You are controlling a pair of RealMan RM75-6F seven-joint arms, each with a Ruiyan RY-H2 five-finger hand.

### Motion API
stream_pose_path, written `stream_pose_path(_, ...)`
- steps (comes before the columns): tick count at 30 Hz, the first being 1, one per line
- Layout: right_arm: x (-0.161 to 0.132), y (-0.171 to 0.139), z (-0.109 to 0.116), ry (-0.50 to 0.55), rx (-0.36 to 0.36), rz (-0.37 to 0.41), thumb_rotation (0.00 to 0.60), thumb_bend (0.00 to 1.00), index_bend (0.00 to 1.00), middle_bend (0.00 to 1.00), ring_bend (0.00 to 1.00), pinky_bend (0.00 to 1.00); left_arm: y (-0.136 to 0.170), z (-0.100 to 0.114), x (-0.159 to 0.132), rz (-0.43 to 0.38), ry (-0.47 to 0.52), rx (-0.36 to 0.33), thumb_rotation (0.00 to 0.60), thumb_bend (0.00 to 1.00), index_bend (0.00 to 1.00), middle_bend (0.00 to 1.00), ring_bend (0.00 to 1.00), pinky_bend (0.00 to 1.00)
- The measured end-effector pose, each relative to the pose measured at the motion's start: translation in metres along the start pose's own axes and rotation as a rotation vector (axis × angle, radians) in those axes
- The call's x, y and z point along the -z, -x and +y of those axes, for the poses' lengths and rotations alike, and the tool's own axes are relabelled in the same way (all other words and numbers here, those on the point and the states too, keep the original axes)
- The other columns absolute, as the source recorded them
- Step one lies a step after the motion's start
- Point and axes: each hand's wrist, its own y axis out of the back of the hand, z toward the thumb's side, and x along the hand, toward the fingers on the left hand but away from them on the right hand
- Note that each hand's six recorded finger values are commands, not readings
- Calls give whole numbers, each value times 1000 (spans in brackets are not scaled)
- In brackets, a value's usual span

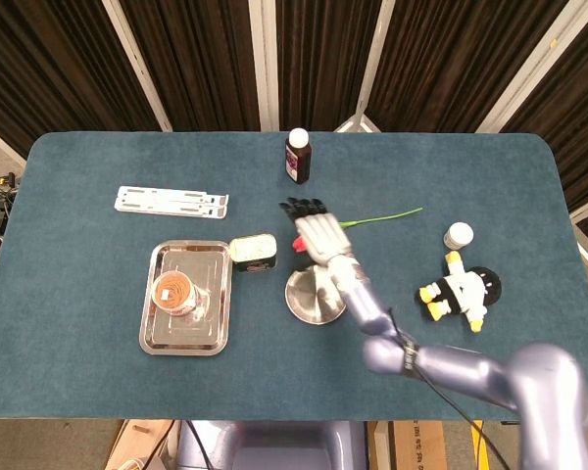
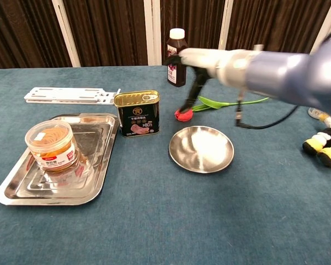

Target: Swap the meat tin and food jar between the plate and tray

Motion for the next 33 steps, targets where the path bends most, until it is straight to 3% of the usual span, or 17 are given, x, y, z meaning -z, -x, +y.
stream_pose_path(3, 48, -45, 13, -17, 43, -82, 600, 80, 0, 0, 0, 0, 0, -3, -6, -40, 8, 13, 600, 163, 177, 0, 0, 0)
stream_pose_path(9, 136, -138, 16, -79, 116, -224, 600, 80, 0, 0, 0, 0, -5, -16, -21, -121, 36, 53, 600, 138, 168, 0, 0, 0)
stream_pose_path(16, 188, -239, -3, -137, 173, -288, 600, 79, 0, 0, 0, 0, -15, -36, -38, -192, 97, 121, 600, 125, 161, 0, 0, 0)
stream_pose_path(23, 212, -279, -3, -163, 298, -321, 600, 80, 0, 0, 0, 0, -35, -65, -67, -264, 103, 222, 600, 107, 159, 6, 0, 21)
stream_pose_path(33, 213, -293, 1, -136, 352, -299, 600, 80, 0, 0, 0, 0, -53, -110, -134, -382, 50, 324, 600, 88, 158, 13, 0, 23)
